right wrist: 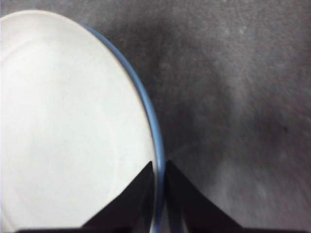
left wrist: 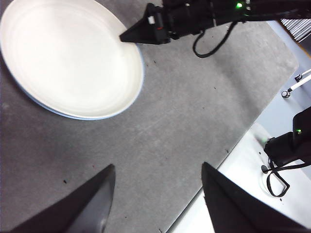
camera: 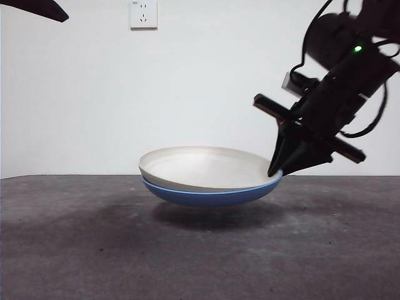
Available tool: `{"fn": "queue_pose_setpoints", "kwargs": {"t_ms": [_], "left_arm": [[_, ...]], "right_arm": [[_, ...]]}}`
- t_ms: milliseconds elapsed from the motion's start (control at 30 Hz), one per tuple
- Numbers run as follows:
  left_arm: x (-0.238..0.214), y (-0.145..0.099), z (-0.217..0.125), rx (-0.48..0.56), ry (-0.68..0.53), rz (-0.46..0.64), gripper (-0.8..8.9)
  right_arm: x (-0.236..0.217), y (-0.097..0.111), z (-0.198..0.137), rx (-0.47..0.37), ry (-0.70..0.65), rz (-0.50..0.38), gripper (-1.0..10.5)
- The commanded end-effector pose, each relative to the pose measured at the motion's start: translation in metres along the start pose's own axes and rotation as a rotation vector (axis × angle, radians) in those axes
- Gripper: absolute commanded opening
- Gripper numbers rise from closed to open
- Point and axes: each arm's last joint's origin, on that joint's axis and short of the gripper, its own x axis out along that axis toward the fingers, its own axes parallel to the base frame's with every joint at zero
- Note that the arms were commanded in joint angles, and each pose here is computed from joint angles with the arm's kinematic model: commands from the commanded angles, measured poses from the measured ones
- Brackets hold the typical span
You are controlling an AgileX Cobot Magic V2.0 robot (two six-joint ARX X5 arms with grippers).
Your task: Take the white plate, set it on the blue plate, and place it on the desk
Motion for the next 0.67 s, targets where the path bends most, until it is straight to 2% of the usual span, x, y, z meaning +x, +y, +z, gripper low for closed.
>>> {"fn": "queue_pose_setpoints", "kwargs": {"t_ms": [33, 333, 667], "left_arm": [[0.0, -0.001, 0.003, 0.024, -0.005, -0.013, 2.85], [0.0, -0.001, 0.002, 0.022, -0.003, -0.013, 2.85], [0.0, -0.001, 0.002, 0.021, -0.002, -0.013, 2.85]], "right_arm": [[0.01, 0.005, 0.012, 0.011, -0.012, 0.015, 0.1], [0.03, -0.002, 0.012, 0.028, 0.047, -0.018, 0.1], [0.032, -0.006, 0.005, 0.034, 0.111, -0.058, 0.1]]}}
